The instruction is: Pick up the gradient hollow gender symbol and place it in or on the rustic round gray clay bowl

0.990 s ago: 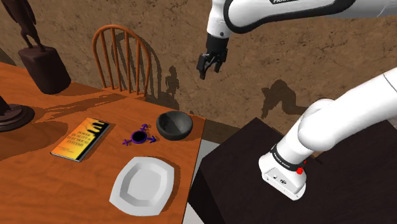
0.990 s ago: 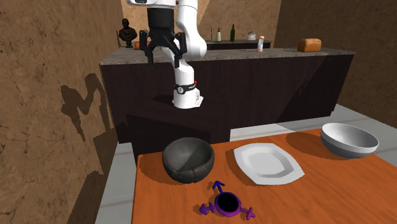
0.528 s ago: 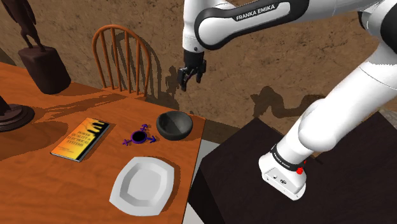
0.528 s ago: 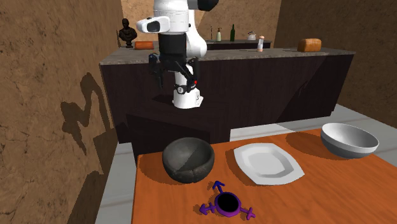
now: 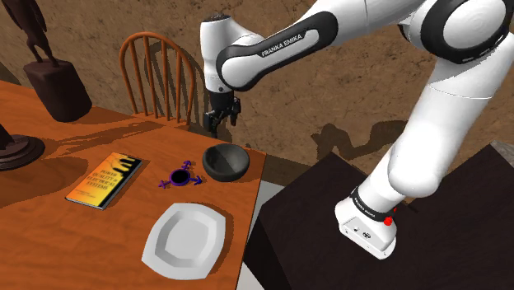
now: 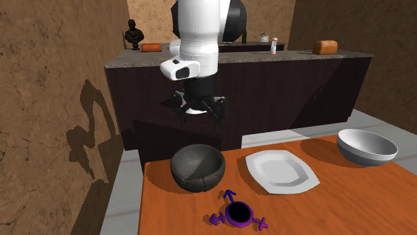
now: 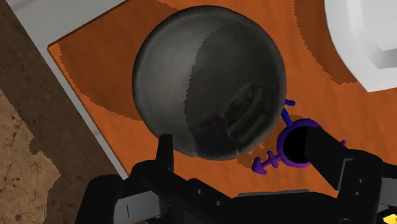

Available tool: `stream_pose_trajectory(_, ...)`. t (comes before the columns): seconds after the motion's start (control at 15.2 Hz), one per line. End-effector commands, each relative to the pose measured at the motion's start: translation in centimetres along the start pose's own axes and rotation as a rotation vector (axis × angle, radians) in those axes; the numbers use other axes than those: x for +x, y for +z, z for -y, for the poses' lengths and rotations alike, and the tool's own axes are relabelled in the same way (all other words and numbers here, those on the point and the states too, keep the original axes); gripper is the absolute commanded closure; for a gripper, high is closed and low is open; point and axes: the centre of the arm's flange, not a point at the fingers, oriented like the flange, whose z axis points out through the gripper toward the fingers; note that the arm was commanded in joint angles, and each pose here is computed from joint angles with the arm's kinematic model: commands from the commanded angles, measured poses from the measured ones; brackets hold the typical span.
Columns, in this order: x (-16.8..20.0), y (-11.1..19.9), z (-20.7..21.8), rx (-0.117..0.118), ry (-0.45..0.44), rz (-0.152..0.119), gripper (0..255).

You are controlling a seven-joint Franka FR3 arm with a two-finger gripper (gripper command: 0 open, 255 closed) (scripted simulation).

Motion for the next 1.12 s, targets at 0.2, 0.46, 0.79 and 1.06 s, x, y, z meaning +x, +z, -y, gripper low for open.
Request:
stream_pose_trajectory(0.2, 3.5, 4.4, 4.2, -0.009, -0.033, 0.039, 0)
stream_pose_trajectory(0.46, 6.0, 8.1, 7.6, -0.016, -0.06, 0.069, 0)
stream_pose_trajectory(0.79, 8.9, 12.8, 11.8, -0.025, -0.094, 0.106, 0)
stream_pose_trajectory(1.06, 11.0, 16.6, 15.3, -0.033, -0.121, 0.136, 0)
